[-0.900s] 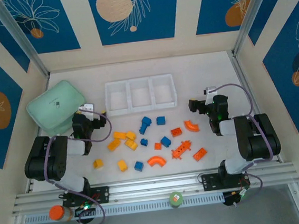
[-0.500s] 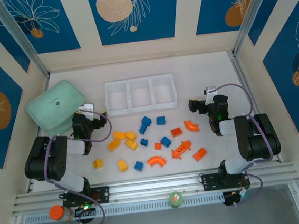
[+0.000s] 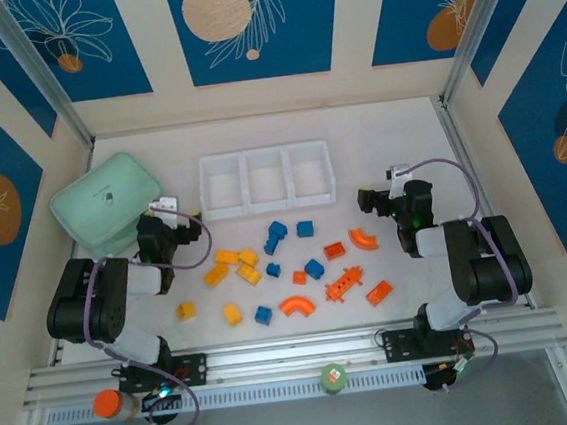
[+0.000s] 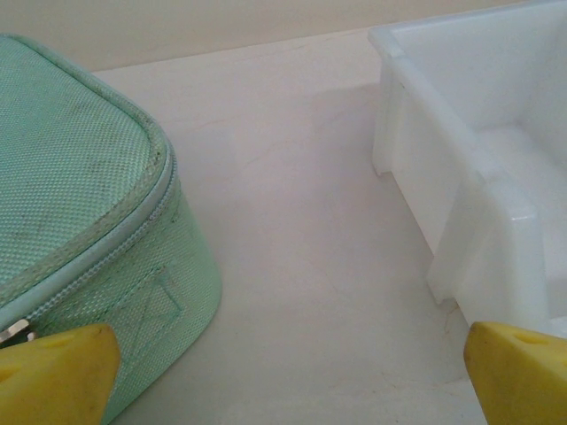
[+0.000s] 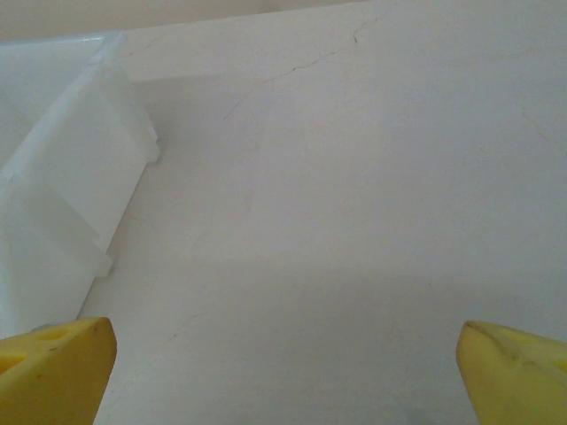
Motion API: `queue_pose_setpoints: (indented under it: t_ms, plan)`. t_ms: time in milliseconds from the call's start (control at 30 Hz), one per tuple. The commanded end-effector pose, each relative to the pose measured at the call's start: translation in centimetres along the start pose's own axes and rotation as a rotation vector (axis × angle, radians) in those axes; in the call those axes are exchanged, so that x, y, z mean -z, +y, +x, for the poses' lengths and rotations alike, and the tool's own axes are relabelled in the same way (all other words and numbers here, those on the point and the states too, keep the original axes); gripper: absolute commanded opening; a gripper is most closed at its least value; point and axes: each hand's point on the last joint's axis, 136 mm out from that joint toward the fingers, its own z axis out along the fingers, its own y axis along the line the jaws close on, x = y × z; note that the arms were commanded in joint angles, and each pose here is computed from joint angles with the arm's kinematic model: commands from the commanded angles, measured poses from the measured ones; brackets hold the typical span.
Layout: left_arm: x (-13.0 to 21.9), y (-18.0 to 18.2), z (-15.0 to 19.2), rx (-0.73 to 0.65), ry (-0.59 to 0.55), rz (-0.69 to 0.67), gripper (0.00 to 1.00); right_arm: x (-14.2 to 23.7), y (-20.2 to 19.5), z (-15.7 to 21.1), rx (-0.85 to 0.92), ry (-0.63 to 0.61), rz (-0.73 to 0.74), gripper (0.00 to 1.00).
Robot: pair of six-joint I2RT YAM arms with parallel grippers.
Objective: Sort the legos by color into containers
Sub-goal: Pick up the lego from the center of the table.
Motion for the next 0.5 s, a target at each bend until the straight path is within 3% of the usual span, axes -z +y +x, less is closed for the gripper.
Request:
queue_pose_setpoints:
  t_ms: [0,267,467]
  plan:
    - [-0.3,0.3,-0.8,-0.001,-0.019,0.003,0.99,0.0,0.4,-1.4,0.020,-0.041,-0.022,0.99]
    - [0.2,2.2,-0.9,0.039,-0.034,-0.104,0.99,0.1,0.9,-1.6,0.026,-0.039,-0.060,0.99]
    - [1.4,1.7,-1.9,0.032,-0.075,-0.075,0.99,1.3,1.4,-2.9,0.037,-0.046,-0.054,0.99]
